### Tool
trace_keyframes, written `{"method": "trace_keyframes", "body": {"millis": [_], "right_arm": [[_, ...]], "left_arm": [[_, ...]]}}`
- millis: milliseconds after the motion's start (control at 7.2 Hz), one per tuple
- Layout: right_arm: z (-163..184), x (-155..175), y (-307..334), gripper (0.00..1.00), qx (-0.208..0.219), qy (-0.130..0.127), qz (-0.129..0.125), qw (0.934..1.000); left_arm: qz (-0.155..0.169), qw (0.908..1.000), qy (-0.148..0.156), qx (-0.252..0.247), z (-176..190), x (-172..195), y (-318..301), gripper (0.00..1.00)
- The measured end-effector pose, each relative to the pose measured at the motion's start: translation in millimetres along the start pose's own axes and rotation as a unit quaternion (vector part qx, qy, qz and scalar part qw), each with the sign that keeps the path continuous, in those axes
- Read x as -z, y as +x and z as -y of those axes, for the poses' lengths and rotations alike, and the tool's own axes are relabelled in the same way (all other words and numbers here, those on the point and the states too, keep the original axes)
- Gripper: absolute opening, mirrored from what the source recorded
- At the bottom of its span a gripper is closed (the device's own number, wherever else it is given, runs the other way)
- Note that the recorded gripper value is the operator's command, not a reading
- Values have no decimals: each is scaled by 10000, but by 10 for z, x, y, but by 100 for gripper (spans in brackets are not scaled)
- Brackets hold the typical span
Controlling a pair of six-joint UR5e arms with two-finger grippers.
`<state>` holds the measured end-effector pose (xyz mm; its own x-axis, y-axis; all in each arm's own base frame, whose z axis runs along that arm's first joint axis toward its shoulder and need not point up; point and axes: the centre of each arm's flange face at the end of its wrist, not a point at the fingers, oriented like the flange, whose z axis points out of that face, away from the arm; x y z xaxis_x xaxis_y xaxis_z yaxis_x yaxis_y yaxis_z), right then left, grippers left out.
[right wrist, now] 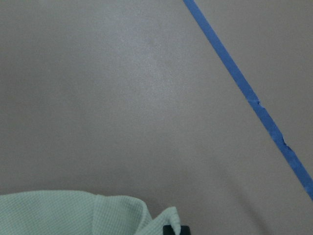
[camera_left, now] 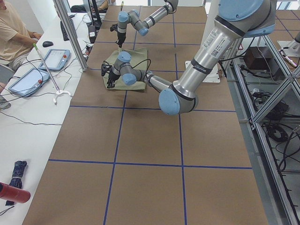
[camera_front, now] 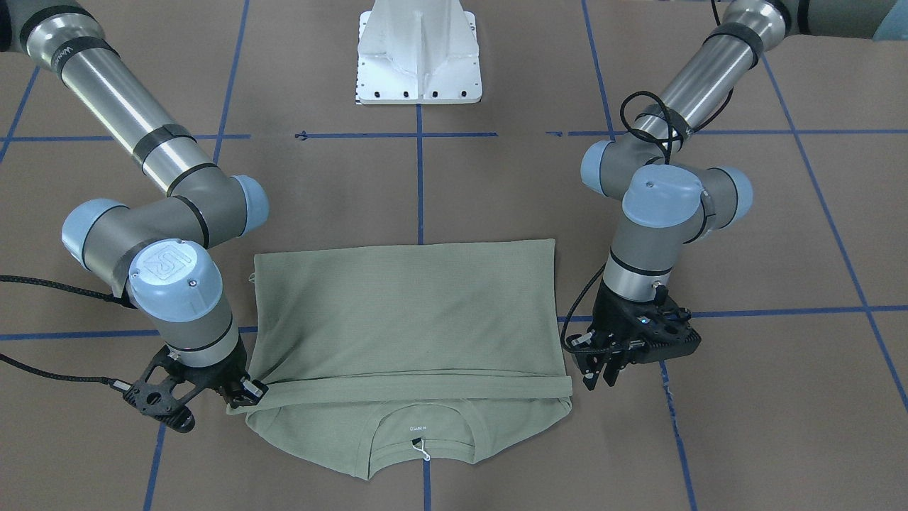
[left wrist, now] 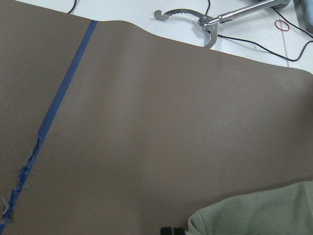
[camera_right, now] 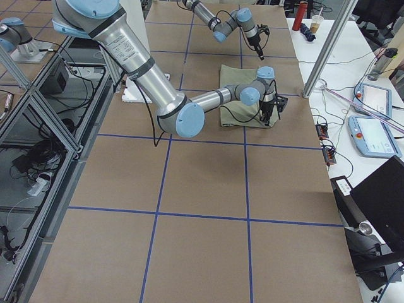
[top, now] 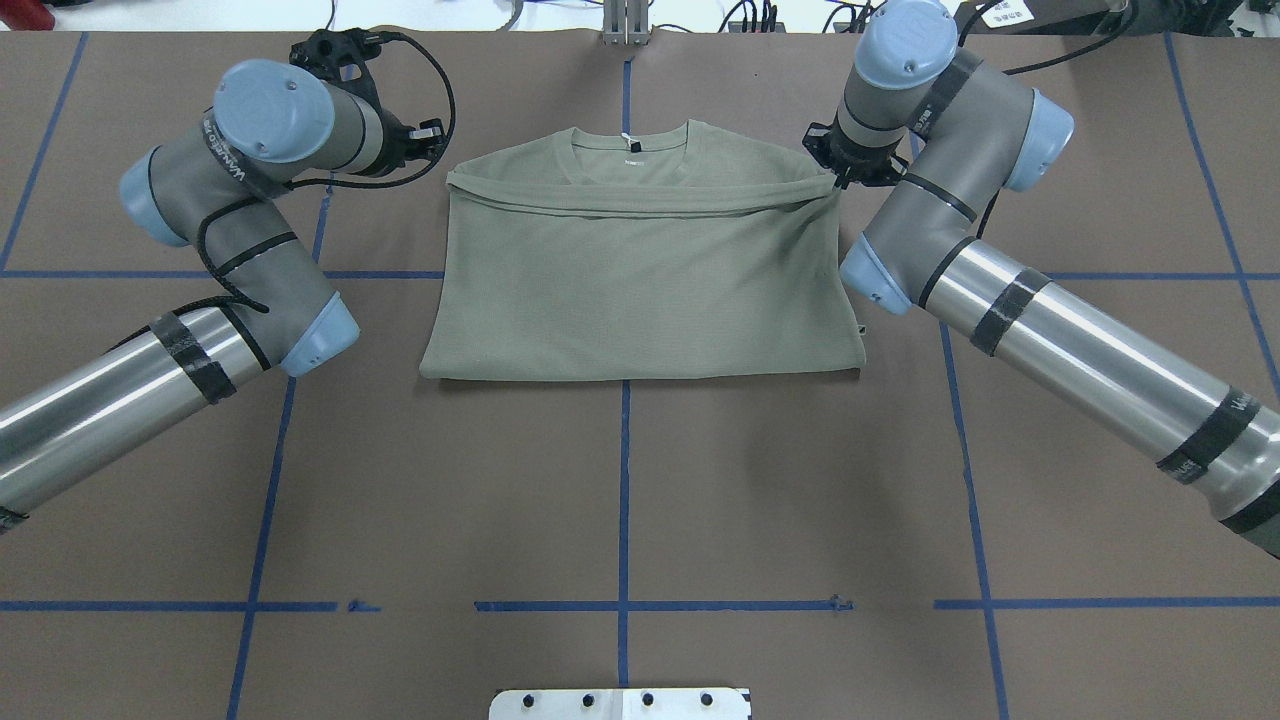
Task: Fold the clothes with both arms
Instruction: 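Lower the hem at the collar and open both grippers, then move the right gripper to the folded shirt's near corner and grasp it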
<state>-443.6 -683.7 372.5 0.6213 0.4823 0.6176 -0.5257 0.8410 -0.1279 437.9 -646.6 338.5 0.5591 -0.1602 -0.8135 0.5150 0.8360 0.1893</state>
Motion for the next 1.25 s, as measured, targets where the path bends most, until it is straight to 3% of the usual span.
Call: {"method": "trace_keyframes", "body": {"millis": [139, 278, 556, 833, 1111, 1250], "right_arm": [[3, -2, 1, 81, 1, 12, -1, 10000], [10, -11, 8, 100, 0, 35, -12, 10000], [25, 49, -25, 100, 3, 89, 39, 10000], [-116, 460, -4, 100, -13, -72, 487, 9988], [-612, 891, 423, 100, -396, -330, 970, 9940], [-923, 950, 596, 100, -690, -377, 1043, 9914]], "left_arm": [[-8, 10000, 12, 1, 19, 11, -1, 71], [-26, 10000, 28, 6, 42, 31, 3, 71], [-44, 10000, 48, 25, 85, 64, -4, 71], [-99, 9999, 56, 35, 117, 136, -4, 71], [-173, 9998, 78, 32, 133, 221, 14, 71], [-190, 9998, 83, 28, 134, 239, 21, 71]]}}
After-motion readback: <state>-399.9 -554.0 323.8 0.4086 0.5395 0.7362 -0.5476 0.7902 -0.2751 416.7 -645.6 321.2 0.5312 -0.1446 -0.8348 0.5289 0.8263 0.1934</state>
